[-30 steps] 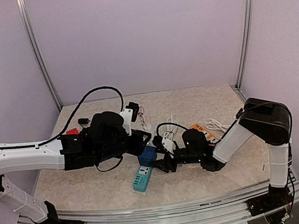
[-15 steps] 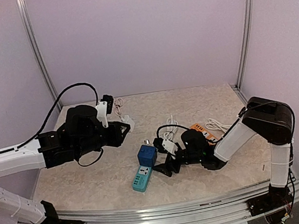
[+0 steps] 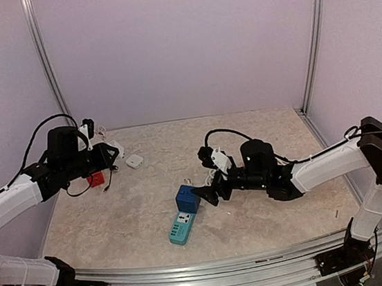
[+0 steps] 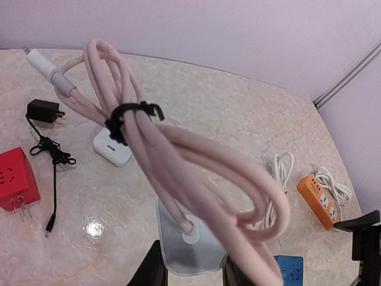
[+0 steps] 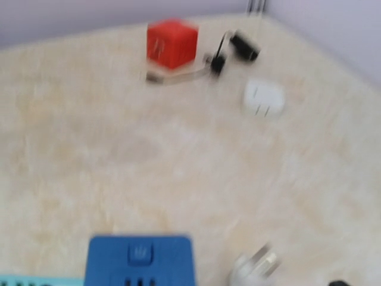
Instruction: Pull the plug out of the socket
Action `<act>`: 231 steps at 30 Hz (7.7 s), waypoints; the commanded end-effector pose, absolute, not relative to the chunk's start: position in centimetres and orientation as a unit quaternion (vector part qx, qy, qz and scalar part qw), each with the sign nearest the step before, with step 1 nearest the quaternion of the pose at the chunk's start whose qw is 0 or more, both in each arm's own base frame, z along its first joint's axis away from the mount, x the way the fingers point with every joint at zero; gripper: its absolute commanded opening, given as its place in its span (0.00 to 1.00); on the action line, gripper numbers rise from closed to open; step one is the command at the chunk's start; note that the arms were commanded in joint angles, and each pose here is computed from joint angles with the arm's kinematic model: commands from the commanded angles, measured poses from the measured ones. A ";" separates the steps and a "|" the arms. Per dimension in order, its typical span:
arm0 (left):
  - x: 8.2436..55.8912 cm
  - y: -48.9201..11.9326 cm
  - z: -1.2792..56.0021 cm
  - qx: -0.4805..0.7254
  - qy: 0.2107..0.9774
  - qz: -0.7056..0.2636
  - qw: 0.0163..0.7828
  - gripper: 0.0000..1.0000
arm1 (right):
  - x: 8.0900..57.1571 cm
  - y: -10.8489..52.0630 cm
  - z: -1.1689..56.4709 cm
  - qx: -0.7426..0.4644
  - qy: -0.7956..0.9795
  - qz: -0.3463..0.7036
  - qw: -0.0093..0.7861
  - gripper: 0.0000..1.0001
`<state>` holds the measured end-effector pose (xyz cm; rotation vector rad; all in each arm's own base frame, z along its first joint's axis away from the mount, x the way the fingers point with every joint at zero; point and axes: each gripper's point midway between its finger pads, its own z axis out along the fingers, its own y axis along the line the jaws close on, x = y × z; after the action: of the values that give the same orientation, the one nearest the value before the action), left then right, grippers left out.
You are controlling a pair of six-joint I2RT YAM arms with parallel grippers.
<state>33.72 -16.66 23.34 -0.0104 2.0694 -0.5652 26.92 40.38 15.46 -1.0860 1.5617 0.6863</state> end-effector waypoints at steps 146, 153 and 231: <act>20.5 -29.2 1.8 0.204 0.943 -0.190 0.181 0.90 | 25.8 44.5 8.7 -0.565 0.679 0.270 0.383 0.46; 20.5 -29.0 1.5 0.203 0.945 -0.186 0.178 0.89 | 25.2 44.6 10.4 -0.557 0.671 0.297 0.389 0.28; 24.2 -36.3 18.1 0.324 0.792 -0.181 0.485 0.97 | 26.0 40.0 21.7 -0.361 0.694 0.465 0.415 0.11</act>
<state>23.32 -35.70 17.41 0.7869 1.9453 -0.4924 27.03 39.86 19.06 -0.9304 1.8275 1.0783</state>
